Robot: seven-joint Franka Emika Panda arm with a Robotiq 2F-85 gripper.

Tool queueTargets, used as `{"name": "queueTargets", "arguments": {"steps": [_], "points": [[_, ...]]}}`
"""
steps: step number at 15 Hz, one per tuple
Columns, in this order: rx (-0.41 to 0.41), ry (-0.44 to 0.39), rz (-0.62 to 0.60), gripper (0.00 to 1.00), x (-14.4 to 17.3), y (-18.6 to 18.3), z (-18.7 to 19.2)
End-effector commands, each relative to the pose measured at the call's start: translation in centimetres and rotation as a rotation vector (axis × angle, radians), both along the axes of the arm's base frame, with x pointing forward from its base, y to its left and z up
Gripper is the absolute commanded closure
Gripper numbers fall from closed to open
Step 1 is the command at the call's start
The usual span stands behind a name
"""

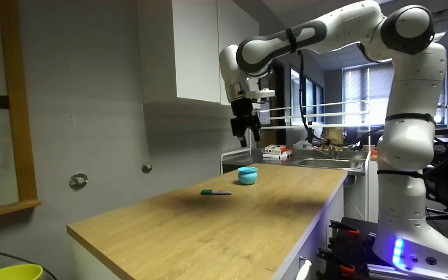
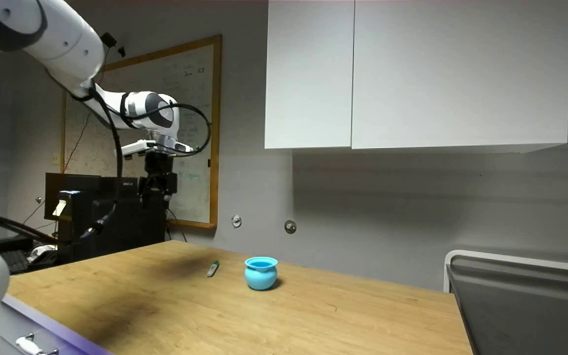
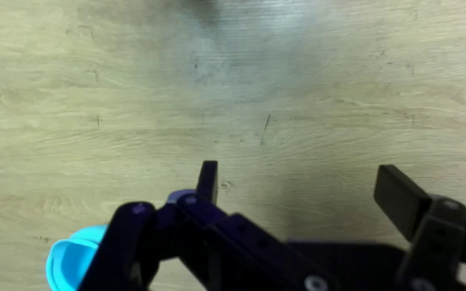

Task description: Put the marker in the bowl

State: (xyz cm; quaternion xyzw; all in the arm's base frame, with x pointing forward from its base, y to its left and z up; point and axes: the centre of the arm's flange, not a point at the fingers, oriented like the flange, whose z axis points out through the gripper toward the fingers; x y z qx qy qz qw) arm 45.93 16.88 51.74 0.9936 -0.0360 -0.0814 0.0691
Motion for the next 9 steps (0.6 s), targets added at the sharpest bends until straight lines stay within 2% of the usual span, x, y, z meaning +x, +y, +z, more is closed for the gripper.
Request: {"name": "queueTargets", "arguments": {"steps": [1,5,9], "points": [[0.022,0.019,0.102,0.00,6.8,1.4,-1.5],[0.068,0.026,0.236,0.00,10.9,1.5,-4.9],[0.124,0.061,0.406,0.00,13.1,0.6,-8.8]]}}
